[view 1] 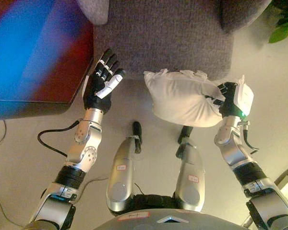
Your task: Pick up the pillow and put it on the sofa.
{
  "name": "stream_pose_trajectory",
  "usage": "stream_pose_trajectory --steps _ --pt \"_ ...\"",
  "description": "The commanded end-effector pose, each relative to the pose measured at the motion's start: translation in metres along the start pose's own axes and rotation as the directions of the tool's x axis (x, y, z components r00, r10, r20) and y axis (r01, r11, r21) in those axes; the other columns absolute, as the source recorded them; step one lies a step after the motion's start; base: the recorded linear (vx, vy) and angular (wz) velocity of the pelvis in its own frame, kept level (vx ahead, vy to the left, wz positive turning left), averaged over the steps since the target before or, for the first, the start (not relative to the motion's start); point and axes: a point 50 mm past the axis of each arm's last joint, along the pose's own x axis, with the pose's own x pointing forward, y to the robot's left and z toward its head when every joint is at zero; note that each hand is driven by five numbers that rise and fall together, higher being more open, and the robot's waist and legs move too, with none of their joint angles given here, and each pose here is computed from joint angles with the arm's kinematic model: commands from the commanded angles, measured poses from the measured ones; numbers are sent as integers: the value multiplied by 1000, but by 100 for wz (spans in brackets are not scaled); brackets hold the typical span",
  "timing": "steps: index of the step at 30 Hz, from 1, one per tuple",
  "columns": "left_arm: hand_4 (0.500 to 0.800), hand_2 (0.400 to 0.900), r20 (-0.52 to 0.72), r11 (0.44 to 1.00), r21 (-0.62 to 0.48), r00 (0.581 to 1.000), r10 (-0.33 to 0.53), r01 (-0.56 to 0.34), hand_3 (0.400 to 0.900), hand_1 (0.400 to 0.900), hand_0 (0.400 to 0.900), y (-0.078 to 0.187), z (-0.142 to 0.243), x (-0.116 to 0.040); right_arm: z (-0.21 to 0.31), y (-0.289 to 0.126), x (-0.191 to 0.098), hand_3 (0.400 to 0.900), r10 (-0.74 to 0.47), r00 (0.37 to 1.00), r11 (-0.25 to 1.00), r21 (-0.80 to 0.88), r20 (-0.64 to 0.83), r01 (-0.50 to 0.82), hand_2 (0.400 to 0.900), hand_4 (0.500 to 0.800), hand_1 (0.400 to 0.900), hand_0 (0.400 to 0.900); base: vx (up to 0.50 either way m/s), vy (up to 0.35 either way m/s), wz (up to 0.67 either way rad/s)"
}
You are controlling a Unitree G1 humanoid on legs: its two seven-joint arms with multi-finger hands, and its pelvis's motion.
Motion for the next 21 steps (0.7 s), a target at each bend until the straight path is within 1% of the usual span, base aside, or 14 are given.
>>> stream_pose_trajectory --steps 1,4,5,8,13,16,19,21 --pt "800 900 71 997 -49 995 67 -63 900 900 900 -4 11 -1 54 -62 14 400 -345 892 932 224 293 286 400 500 400 400 208 58 -11" --pt "800 900 -9 995 -4 995 99 -99 900 900 900 4 -2 -12 45 -55 0 400 -296 905 946 224 305 234 400 500 400 400 240 66 -15" --pt "800 900 -47 994 17 993 110 -110 900 900 900 9 -9 -17 43 -53 -5 400 -275 909 950 233 313 207 400 500 400 400 224 82 -19" --pt "800 900 -115 991 29 984 134 -132 900 900 900 17 -19 -28 41 -56 -13 400 -261 909 948 266 325 176 400 500 400 400 188 88 -21" --pt "800 900 -149 986 29 975 164 -162 900 900 900 32 -22 -42 47 -67 -22 400 -249 902 924 366 353 112 400 500 400 400 97 72 -26" --pt "800 900 -154 984 34 972 177 -174 900 900 900 37 -20 -47 49 -72 -26 400 -230 901 904 423 369 58 400 500 400 400 88 23 -12" --pt "800 900 -170 982 41 967 187 -183 900 900 900 41 -22 -51 48 -74 -26 400 -191 913 883 469 361 0 400 500 400 400 89 7 -7" --pt "800 900 -179 983 48 966 185 -179 900 900 900 43 -23 -54 47 -73 -26 400 -171 918 886 464 358 -16 400 500 400 400 101 -10 -2"
